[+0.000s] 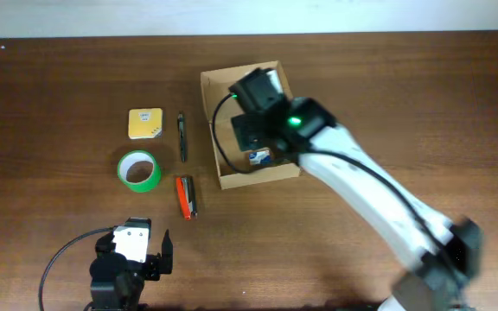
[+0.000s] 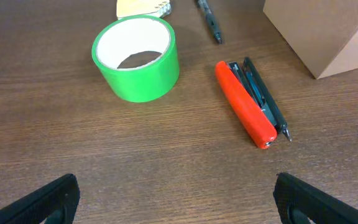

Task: Pack container

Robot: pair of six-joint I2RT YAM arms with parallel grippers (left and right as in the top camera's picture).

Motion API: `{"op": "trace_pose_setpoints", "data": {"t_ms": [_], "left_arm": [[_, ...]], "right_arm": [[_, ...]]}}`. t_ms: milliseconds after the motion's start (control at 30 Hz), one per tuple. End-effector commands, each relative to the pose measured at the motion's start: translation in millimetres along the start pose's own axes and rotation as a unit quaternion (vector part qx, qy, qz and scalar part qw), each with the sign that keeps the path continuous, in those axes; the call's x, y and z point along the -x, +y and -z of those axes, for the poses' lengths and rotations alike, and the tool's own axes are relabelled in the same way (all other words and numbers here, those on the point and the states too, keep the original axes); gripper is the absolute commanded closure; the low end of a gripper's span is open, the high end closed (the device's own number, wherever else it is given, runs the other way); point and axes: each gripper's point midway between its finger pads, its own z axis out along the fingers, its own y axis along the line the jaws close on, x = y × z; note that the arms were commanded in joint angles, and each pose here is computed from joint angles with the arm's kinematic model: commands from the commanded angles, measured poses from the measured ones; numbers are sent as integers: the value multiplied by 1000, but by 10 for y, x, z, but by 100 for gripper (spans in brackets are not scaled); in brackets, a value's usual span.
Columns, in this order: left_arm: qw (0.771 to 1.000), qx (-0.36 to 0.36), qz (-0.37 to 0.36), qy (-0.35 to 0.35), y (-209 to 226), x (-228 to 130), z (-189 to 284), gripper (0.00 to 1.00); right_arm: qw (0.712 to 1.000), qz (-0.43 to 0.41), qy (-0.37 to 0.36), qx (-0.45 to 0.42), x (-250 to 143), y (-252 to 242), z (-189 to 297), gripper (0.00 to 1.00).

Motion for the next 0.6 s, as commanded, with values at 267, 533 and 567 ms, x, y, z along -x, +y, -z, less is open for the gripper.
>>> {"op": "trace_pose_setpoints", "data": {"t_ms": [267, 533, 567], "left_arm": [[1000, 6, -5, -4, 23, 5, -1, 0], [1000, 27, -5, -1, 94, -5, 1, 1], [999, 33, -5, 0, 116, -8, 2, 1]], "right_arm": [[992, -18, -125, 27, -805, -729, 1391, 1], [968, -39, -217, 121, -1637, -898, 1881, 1], [964, -40, -226, 135, -1718, -893, 1920, 1]]}}
